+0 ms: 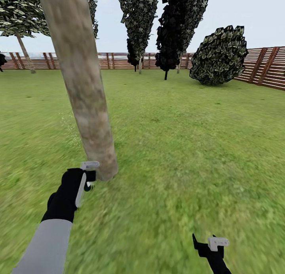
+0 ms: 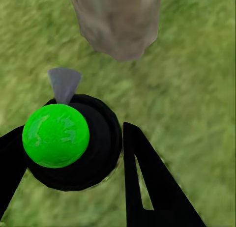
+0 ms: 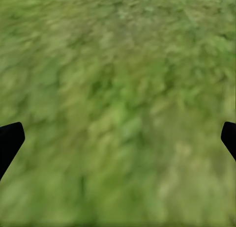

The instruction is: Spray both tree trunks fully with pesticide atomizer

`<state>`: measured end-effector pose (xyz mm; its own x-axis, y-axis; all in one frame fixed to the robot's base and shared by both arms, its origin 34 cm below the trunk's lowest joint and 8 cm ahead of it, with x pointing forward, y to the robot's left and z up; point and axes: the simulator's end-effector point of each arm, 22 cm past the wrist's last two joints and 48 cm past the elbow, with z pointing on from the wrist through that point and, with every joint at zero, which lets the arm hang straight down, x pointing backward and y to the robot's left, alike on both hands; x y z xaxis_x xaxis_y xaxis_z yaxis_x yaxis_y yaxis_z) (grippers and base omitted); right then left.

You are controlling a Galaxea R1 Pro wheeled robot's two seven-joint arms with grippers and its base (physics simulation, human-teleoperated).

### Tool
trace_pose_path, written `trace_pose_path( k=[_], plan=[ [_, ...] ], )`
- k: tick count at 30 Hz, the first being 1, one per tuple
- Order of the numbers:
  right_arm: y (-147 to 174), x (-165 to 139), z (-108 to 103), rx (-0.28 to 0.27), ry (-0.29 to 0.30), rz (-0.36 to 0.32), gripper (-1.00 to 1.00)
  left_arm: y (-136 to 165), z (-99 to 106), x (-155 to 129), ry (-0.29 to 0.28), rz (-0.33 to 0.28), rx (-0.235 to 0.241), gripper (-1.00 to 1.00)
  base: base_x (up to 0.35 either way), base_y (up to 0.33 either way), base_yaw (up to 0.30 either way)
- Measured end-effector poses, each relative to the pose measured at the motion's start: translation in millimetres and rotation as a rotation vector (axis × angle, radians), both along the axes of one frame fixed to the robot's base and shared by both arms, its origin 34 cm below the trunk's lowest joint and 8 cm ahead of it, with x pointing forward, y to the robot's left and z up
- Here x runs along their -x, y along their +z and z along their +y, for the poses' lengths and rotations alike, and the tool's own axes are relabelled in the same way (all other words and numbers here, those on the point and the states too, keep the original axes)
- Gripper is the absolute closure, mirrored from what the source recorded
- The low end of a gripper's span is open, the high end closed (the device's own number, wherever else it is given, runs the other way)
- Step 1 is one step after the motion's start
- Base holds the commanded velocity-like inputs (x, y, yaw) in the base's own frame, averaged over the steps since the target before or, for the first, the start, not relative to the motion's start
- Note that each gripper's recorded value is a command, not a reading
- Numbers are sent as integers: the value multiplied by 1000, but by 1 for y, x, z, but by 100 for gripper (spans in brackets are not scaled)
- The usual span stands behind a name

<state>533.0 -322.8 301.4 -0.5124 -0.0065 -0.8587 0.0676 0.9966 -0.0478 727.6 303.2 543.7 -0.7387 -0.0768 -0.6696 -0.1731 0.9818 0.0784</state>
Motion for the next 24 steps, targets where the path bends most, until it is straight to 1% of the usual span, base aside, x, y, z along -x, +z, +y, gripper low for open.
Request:
trace_pose_path(
  k=[1, 2, 3, 5, 8, 9, 11, 14, 17, 21, 24],
  plan=[
    [0, 0, 0, 0, 0, 0, -100, 0, 14, 1, 10, 4, -17, 100, 0, 0, 0],
    [0, 0, 0, 0, -1, 0, -100, -2, 20, 2, 14, 8, -22, 100, 0, 0, 0],
    [0, 0, 0, 0, -1, 0, -100, -5, 26, 4, 18, 14, -26, 100, 0, 0, 0],
    [0, 0, 0, 0, -1, 0, -100, -13, 28, 7, 17, 26, -24, 100, 0, 0, 0],
    [0, 0, 0, 1, -1, 0, -100, -39, 23, 5, 1, 38, -21, 100, 0, 0, 0],
    [0, 0, 0, 1, -1, 0, -100, -49, 14, 5, -9, 45, -9, 100, 0, 0, 0],
    [0, 0, 0, 1, -1, 0, -100, -46, 9, -3, -17, 33, -9, 100, 0, 0, 0],
    [0, 0, 0, 1, -1, 0, -100, -37, 7, -10, -19, 12, -13, 100, 0, 0, 0],
    [0, 0, 0, 1, -1, 1, -100, -29, -4, -17, -27, -6, 0, 100, 43, 0, 0],
    [0, 0, 0, 1, -2, 0, -100, -21, -14, -23, -34, -19, 10, 100, 281, 5, 0],
    [0, 0, 0, 1, -1, 0, -100, -24, -10, -20, -28, -13, 8, 100, 282, 92, 0]
  ],
)
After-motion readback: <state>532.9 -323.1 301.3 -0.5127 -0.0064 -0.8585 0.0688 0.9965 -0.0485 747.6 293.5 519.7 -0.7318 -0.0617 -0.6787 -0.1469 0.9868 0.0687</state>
